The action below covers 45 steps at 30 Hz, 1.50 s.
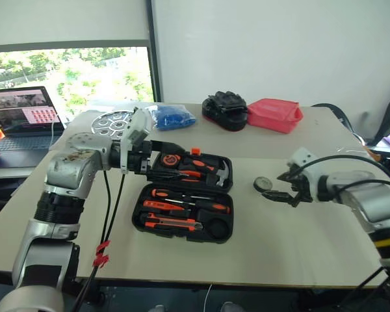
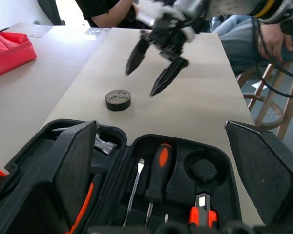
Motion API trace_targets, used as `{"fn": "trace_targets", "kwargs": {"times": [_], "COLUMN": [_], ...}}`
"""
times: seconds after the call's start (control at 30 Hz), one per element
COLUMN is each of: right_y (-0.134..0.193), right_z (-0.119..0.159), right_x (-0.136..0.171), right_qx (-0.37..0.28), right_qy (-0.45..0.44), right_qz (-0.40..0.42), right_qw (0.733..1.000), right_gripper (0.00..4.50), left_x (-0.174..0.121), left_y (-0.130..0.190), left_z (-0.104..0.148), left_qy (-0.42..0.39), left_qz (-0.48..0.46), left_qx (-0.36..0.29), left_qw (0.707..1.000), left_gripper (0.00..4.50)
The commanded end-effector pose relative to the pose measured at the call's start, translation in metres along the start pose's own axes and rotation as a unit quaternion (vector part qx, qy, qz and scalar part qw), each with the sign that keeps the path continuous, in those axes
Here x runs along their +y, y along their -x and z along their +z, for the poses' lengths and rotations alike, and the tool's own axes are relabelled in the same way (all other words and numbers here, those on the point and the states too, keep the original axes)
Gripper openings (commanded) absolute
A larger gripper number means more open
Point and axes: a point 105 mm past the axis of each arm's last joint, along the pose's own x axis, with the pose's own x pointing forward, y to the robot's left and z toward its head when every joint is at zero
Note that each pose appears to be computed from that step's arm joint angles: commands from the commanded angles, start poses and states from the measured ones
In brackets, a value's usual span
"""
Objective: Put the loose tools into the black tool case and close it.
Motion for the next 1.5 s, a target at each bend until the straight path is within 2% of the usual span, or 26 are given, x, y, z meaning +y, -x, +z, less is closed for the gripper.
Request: {"fn": "trace_targets", "kwargs": {"times": [0.03, 0.1, 0.2, 0.37, 0.4, 0.43, 0.57, 0.7, 0.8, 0.97, 1.13, 1.27, 1.5], "right_y": [-0.008, -0.014, -0.022, -0.027, -0.028, -0.029, -0.029, -0.017, 0.000, 0.024, 0.028, 0.017, 0.002], "right_z": [0.005, 0.002, -0.006, -0.010, -0.011, -0.011, -0.014, -0.004, 0.013, 0.050, 0.070, 0.069, 0.054], "right_x": [-0.012, -0.017, -0.025, -0.028, -0.027, -0.026, -0.026, -0.026, -0.010, 0.061, 0.126, 0.159, 0.171], "right_qx": [0.000, 0.010, 0.025, 0.034, 0.034, 0.033, 0.032, 0.017, -0.009, -0.063, -0.080, -0.072, -0.042], "right_qy": [0.029, 0.028, 0.023, 0.023, 0.023, 0.023, 0.029, 0.049, 0.089, 0.142, 0.183, 0.198, 0.204], "right_qz": [-0.004, -0.009, -0.017, -0.015, -0.011, -0.008, -0.008, -0.004, 0.032, 0.150, 0.231, 0.267, 0.279], "right_qw": [1.000, 1.000, 0.999, 0.999, 0.999, 0.999, 0.999, 0.999, 0.996, 0.976, 0.952, 0.940, 0.938], "right_gripper": [4.50, 4.50, 3.76, 2.00, 1.81, 1.34, 0.02, 0.02, 0.02, 0.02, 0.02, 0.02, 0.02], "left_x": [0.001, 0.000, -0.001, -0.003, -0.004, -0.004, -0.004, -0.005, -0.007, -0.016, -0.022, -0.028, -0.032], "left_y": [0.003, 0.002, 0.001, -0.001, 0.000, 0.000, 0.000, -0.002, -0.004, -0.002, 0.001, 0.001, 0.002], "left_z": [0.010, 0.010, 0.013, 0.015, 0.014, 0.014, 0.011, 0.010, 0.007, -0.009, -0.017, -0.017, -0.017], "left_qy": [-0.040, -0.042, -0.046, -0.052, -0.053, -0.053, -0.051, -0.050, -0.048, -0.056, -0.063, -0.063, -0.058], "left_qz": [0.013, 0.013, 0.012, 0.008, 0.007, 0.007, 0.005, -0.001, -0.011, -0.042, -0.062, -0.072, -0.074], "left_qx": [0.000, 0.001, 0.000, 0.001, 0.003, 0.003, 0.006, 0.005, 0.009, 0.052, 0.074, 0.075, 0.079], "left_qw": [0.999, 0.999, 0.999, 0.999, 0.999, 0.999, 0.999, 0.999, 0.999, 0.996, 0.993, 0.993, 0.992], "left_gripper": [4.48, 4.48, 4.50, 4.50, 4.50, 4.50, 4.50, 4.50, 4.50, 4.50, 4.50, 4.50, 4.50]}}
